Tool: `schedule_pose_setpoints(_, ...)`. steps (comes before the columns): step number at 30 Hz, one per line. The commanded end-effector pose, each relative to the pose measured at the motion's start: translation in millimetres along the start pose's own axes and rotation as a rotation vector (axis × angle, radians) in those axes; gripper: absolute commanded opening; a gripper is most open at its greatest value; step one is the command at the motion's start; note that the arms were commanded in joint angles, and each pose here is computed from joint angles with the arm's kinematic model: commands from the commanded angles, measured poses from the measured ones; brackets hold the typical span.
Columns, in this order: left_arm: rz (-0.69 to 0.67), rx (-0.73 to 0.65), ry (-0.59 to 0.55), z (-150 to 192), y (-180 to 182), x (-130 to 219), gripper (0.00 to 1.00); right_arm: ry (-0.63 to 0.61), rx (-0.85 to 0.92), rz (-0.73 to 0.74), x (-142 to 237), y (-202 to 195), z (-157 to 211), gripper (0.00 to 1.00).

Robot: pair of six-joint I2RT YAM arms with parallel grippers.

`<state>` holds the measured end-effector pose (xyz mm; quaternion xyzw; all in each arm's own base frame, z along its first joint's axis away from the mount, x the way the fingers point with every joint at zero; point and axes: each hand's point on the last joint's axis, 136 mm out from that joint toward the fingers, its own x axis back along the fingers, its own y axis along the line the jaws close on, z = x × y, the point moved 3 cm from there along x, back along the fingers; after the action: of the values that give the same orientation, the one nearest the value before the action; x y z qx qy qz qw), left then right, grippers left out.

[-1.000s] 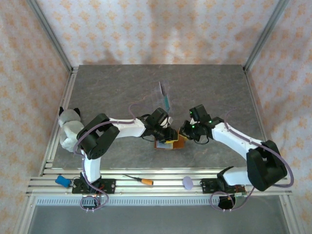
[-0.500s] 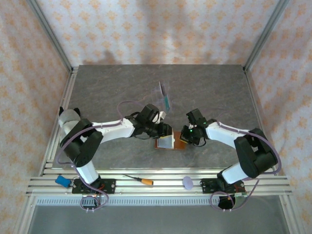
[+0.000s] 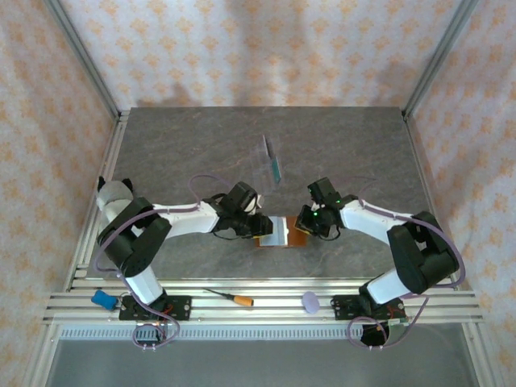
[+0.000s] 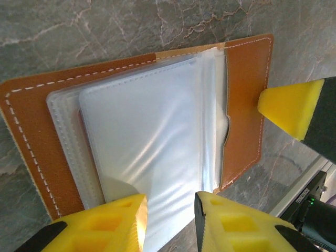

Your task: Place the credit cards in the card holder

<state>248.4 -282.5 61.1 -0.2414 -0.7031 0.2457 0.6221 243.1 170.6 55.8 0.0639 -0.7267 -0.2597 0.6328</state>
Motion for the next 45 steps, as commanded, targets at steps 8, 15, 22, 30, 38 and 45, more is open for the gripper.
schedule_pose_setpoints(8, -0.028, -0.037, -0.051, -6, -8, 22, 0.38, -0.195, 0.106, -0.092, 53, 36, -27, 0.39)
schedule_pose_setpoints(15, 0.047, -0.043, -0.080, -15, -29, 39, 0.41, -0.311, 0.230, -0.044, 77, 57, -57, 0.51)
schedule_pose_setpoints(22, -0.022, -0.048, -0.131, -17, -18, 62, 0.44, -0.402, 0.370, 0.062, 84, 81, -101, 0.70)
schedule_pose_setpoints(30, -0.086, -0.037, -0.176, -8, 0, 83, 0.46, -0.357, 0.521, 0.036, 63, 117, -130, 0.83)
schedule_pose_setpoints(38, -0.106, -0.028, -0.198, 0, 11, 91, 0.47, -0.352, 0.597, 0.185, 48, 119, -160, 0.85)
schedule_pose_setpoints(45, -0.086, -0.061, -0.190, 1, 3, 90, 0.45, -0.261, 0.621, 0.206, 24, 120, -154, 0.80)
